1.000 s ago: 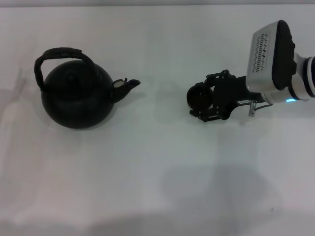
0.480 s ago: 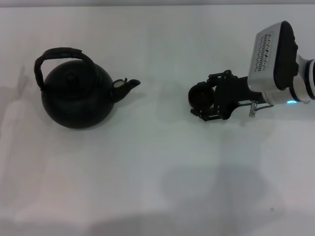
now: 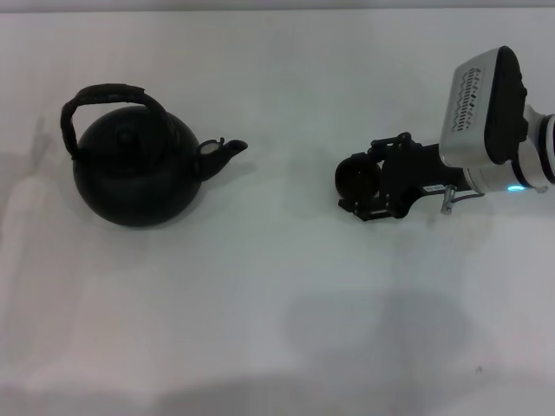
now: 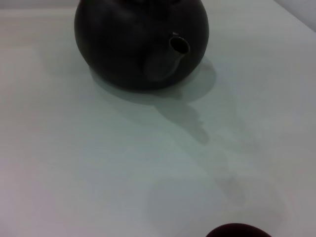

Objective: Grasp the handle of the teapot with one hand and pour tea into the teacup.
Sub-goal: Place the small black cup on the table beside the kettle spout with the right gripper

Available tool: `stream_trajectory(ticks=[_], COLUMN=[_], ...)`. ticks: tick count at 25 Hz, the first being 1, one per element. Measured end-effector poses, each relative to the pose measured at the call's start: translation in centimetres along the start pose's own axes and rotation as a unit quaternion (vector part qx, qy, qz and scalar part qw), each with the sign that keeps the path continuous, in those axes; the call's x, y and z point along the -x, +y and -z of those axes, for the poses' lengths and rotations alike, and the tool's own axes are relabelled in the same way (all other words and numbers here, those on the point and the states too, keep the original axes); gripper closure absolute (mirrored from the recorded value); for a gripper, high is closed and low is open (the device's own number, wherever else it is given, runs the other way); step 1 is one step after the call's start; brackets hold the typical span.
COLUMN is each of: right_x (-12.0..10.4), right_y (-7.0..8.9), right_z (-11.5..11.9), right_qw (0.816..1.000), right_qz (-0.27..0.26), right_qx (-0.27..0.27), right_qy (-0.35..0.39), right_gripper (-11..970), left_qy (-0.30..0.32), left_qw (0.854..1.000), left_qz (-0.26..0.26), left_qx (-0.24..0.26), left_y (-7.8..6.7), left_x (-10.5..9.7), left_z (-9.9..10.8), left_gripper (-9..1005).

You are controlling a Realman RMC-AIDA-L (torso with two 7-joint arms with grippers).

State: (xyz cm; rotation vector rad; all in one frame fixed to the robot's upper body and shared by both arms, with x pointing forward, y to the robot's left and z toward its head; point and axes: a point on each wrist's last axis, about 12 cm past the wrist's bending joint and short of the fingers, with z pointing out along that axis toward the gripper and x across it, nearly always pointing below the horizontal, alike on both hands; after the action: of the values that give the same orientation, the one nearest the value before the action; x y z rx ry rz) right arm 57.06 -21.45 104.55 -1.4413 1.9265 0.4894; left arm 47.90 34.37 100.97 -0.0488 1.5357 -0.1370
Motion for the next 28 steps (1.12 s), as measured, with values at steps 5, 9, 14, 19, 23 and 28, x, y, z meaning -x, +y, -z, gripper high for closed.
stream_trajectory(ticks=[5,9,14,19,23,28], right_x=[-0.04,-0.03,-0.14,-0.14,0.06,0.24], right_y=[0.02,0.07,0.14,0.21,0.22,0.35], right_z=[-0.01,-0.05,-0.05,-0.05,0.07,0.31], right_qw=[1.0,1.0,1.0,1.0,1.0,0.999], right_qz=[-0.002,-0.001,0.001,0.002,-0.001,-0.004], right_qx=[0.0,0.0,0.002,0.004,0.007,0.014], right_qy=[-0.001,-0.003,-0.003,-0.006,-0.018,-0.031], right_gripper=[231,230,229,196,136,93], left_qy=[0.0,0.0,0.004,0.004,0.004,0.005], left_qw=[1.0,1.0,1.0,1.0,1.0,1.0], left_qz=[0.0,0.0,0.0,-0.001,-0.002,-0.002], left_qx=[0.0,0.0,0.001,0.002,0.002,0.003], left_y=[-0.02,-0.02,0.02,0.06,0.11,0.18], left_x=[0.02,0.0,-0.07,-0.05,-0.02,-0.04], left_z=[-0.05,-0.05,-0.12,-0.14,-0.16,-0.06], left_gripper=[123,123,123,124,124,124])
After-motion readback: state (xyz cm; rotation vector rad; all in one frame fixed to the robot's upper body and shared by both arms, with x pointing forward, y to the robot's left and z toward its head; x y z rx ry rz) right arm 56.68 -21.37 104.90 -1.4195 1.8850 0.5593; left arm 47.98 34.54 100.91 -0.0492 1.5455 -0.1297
